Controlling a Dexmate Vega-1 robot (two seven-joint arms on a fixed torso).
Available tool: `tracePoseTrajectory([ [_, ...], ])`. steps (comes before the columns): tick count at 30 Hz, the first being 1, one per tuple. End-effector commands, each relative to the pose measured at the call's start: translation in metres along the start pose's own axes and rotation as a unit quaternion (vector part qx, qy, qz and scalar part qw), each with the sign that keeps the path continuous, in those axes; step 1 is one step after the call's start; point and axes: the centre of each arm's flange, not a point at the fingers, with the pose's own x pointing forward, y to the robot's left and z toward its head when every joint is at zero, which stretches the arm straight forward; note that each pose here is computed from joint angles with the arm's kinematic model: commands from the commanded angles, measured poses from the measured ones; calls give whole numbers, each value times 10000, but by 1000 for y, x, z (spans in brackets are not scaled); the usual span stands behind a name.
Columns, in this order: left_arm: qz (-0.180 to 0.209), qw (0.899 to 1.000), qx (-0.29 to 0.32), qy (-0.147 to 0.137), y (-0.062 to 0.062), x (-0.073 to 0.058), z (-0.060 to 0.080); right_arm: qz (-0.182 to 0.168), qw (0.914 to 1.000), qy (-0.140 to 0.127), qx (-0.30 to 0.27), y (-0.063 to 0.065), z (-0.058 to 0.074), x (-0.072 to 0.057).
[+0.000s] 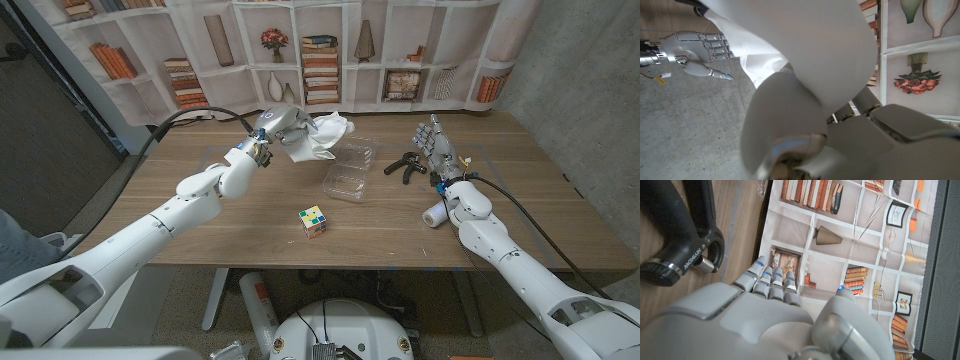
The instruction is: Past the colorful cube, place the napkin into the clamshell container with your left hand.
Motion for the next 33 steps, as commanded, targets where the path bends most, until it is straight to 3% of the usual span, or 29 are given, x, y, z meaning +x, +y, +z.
tracePoseTrajectory([
  [1,-8,9998,-63,-205,-5,4,6,-29,10000,-12,-2,3,-1,-4],
  [9,27,9992,-226,-325,-15,3,11,-14,10000,-10,-22,4,-1,-6],
  [33,-218,9974,-100,-685,-27,5,33,-16,10000,-79,9,4,2,-6],
])
